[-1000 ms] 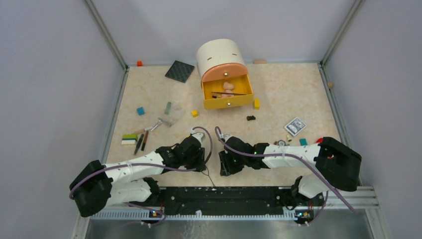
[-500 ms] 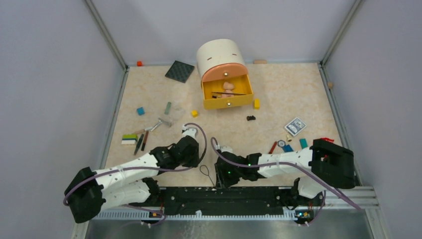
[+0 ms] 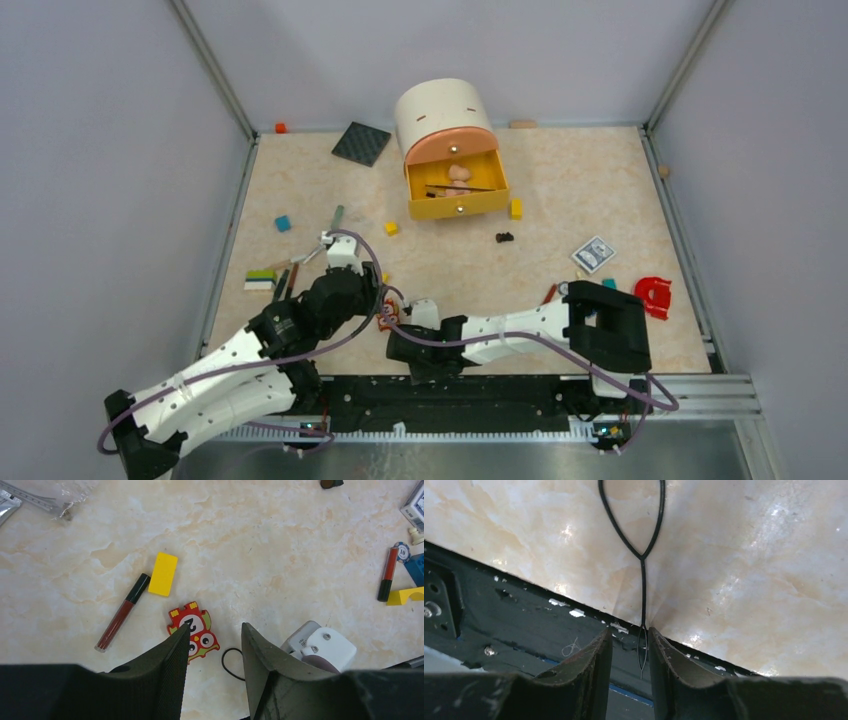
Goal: Organize the makeup
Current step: Pick up the makeup tool from the corner of the board.
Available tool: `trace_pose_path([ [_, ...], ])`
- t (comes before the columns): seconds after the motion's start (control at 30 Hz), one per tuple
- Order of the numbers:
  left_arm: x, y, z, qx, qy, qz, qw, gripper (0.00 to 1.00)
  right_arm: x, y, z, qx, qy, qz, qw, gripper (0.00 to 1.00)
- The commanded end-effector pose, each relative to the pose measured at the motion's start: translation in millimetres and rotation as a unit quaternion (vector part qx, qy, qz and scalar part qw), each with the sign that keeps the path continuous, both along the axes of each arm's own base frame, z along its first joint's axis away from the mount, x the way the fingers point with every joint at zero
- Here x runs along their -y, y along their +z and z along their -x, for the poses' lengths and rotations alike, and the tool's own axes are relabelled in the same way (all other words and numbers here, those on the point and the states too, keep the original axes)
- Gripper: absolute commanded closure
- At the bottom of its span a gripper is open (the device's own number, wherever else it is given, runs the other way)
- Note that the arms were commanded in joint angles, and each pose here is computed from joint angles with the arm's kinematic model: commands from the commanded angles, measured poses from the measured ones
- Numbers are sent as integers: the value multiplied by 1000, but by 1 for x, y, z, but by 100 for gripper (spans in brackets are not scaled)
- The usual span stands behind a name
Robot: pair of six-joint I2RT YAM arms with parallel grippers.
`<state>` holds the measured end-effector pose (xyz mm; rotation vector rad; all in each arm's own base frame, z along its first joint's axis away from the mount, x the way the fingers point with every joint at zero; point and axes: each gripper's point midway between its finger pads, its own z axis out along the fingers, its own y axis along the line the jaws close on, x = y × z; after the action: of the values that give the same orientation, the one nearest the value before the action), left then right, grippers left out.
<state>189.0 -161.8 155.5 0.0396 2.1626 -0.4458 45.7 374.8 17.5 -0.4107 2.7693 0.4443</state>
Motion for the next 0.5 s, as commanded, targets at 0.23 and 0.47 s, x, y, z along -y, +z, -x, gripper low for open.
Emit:
trace_pose_path([
  [0.23, -3, 6, -2, 18, -4, -2, 1000, 51, 50, -33, 4, 7, -41, 145, 989, 78],
  [0.47, -3, 7, -3, 22, -3, -3, 1000, 50, 43, -37, 8, -3, -31, 120, 992, 99],
])
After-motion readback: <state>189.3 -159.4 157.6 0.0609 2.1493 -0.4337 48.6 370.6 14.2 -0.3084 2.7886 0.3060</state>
